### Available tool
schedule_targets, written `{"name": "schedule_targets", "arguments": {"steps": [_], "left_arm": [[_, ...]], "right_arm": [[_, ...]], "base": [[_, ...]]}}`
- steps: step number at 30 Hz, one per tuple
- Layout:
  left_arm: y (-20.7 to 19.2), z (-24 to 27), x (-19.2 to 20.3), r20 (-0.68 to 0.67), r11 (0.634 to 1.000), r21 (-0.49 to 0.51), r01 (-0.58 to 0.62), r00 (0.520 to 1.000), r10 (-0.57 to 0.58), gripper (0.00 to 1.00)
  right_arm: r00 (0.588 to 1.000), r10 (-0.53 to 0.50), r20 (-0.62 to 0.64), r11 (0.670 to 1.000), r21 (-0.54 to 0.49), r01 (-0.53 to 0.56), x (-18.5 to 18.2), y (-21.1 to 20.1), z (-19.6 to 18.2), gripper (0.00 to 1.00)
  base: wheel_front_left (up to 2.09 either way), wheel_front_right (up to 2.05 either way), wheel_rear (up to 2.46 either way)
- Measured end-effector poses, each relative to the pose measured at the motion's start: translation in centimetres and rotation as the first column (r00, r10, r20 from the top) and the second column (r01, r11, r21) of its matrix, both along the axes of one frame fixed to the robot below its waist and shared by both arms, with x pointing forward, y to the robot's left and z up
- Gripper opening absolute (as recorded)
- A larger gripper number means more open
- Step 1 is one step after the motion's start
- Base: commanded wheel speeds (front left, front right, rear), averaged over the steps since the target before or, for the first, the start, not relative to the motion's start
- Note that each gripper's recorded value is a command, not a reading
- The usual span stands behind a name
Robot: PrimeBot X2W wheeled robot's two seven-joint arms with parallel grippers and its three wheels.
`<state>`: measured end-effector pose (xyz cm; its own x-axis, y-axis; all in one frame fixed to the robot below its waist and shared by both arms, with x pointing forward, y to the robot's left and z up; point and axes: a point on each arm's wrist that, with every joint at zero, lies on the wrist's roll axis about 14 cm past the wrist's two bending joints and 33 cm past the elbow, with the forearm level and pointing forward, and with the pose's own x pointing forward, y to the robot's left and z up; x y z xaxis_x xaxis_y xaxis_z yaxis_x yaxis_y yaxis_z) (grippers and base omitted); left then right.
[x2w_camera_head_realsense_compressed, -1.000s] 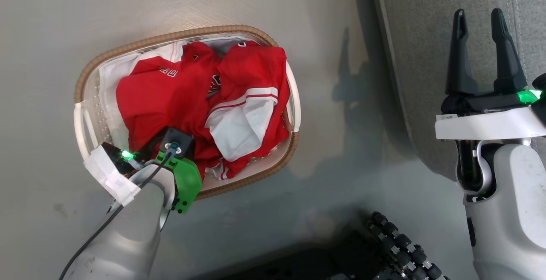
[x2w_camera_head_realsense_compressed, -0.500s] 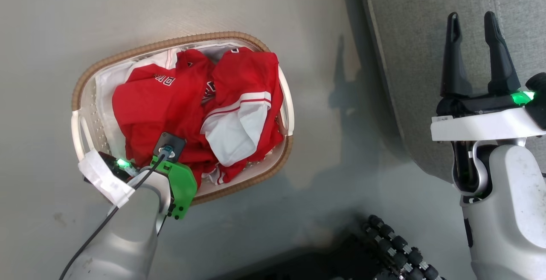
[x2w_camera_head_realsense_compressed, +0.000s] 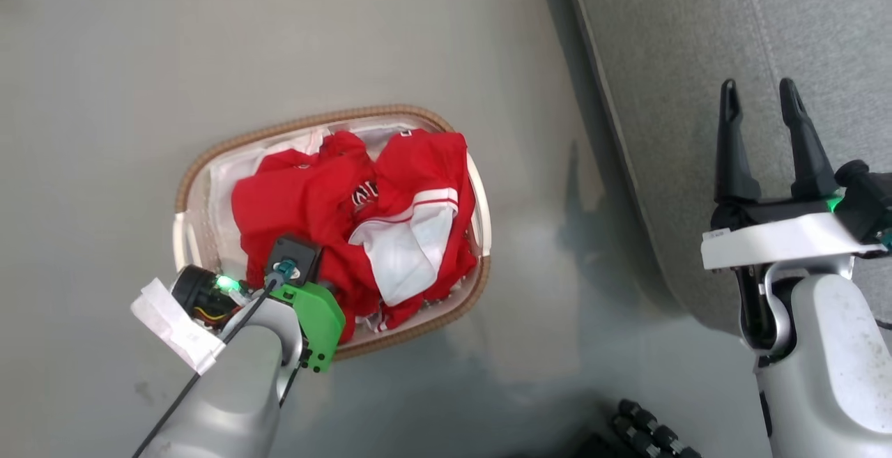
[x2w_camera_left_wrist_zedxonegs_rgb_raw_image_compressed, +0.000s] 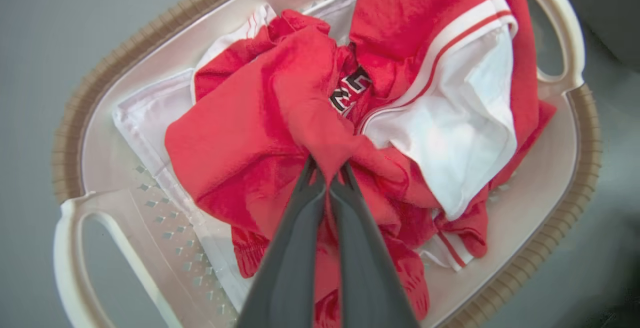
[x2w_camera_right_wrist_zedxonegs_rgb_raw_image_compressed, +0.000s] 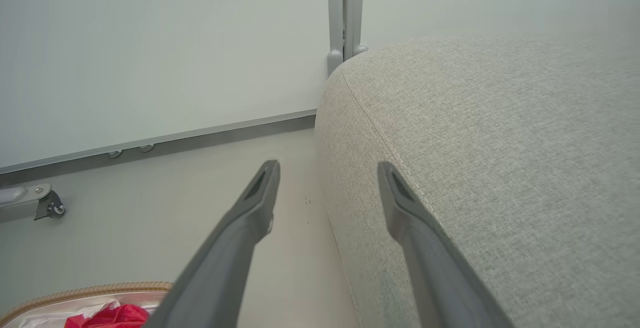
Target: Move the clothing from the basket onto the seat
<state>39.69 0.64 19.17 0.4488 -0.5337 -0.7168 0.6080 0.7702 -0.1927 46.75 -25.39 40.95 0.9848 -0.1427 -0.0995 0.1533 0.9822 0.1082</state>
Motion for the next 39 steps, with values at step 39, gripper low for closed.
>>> {"name": "schedule_targets", "arguments": {"steps": [39], "left_arm": [[-3.6,46.1,3.7,0.812,0.924,-0.262,0.279,0.581,0.055,0.00]], "right_arm": [[0.956,0.108,0.271,0.994,-0.033,-0.103,-10.1,4.4,12.8,1.00]], "base": [[0.00,0.00,0.00]]}}
